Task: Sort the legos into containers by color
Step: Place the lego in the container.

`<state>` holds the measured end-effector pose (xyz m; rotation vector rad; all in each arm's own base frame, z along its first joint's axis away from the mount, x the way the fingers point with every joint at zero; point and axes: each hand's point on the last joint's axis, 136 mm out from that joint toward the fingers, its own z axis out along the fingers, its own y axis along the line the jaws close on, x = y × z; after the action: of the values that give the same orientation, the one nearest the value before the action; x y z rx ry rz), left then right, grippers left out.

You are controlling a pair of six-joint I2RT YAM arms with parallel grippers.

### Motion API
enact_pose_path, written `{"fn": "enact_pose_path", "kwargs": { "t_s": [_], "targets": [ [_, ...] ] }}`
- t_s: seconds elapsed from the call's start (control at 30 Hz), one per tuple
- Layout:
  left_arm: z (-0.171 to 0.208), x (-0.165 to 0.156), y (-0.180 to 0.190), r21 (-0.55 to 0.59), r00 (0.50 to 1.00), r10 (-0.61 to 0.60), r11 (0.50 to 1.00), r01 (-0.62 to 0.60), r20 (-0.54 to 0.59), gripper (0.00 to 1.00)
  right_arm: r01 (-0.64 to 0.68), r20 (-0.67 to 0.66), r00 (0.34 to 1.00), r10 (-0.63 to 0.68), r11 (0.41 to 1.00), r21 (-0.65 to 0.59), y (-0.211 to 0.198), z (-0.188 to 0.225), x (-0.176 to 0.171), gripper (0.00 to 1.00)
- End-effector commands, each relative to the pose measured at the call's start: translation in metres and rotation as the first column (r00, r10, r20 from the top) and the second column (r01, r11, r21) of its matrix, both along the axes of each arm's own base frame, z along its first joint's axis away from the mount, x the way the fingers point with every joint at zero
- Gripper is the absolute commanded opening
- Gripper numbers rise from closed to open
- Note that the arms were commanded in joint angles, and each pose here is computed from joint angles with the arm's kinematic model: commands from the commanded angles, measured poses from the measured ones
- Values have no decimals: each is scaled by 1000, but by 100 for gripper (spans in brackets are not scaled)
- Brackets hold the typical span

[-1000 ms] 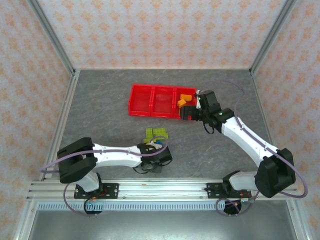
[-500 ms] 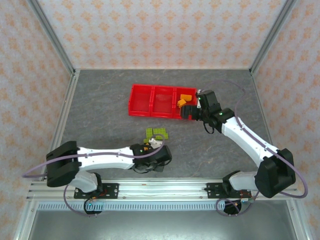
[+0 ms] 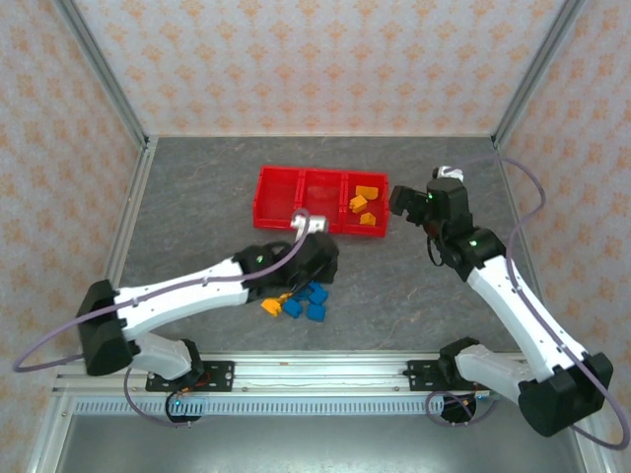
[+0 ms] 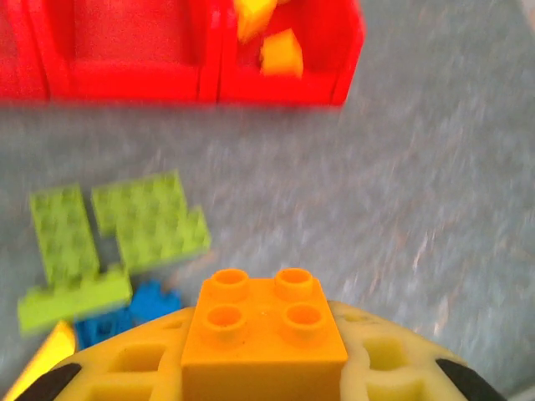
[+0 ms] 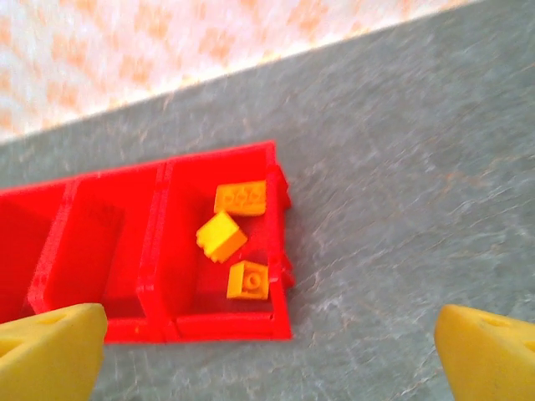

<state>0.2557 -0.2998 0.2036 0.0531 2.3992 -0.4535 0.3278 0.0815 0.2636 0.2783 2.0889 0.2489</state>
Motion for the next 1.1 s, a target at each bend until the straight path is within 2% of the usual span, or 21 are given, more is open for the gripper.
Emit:
{"fn": "enact_pose_path", "kwargs": {
  "t_s": [0.0,0.17,0.27,0.4,0.5,0.6,0.87,1.07],
  "targets": [
    [3,40,-1,172,998,-27,985,16,58,2,48,38,998,-48,999,-6,-14,6,-11,100],
    [6,104,-24,263,997,-44,964,27,60,2,59,65,996,-58,998,-6,-25,1,-33,100],
    [-8,136,-35,306,999,-41,951,30,28,2,93,77,993,-92,996,-14,-35,-7,-42,100],
    [-25,166,-49,297,1000,-27,955,28,-6,0,68,76,995,-69,997,24,-31,-21,-49,100],
    [-38,178,-55,268,1000,18,963,-13,-18,0,58,65,996,-59,998,14,-30,-23,-50,100],
    [-47,183,-67,218,1000,13,976,-9,-18,0,67,71,995,-67,998,4,-32,-20,-49,100],
    [-42,197,-79,132,998,56,989,-59,29,0,72,83,994,-71,997,-9,-33,-20,-47,100],
    [-58,206,-78,121,997,66,991,-62,-28,0,72,88,994,-71,997,-11,-34,-18,-47,100]
  ]
}}
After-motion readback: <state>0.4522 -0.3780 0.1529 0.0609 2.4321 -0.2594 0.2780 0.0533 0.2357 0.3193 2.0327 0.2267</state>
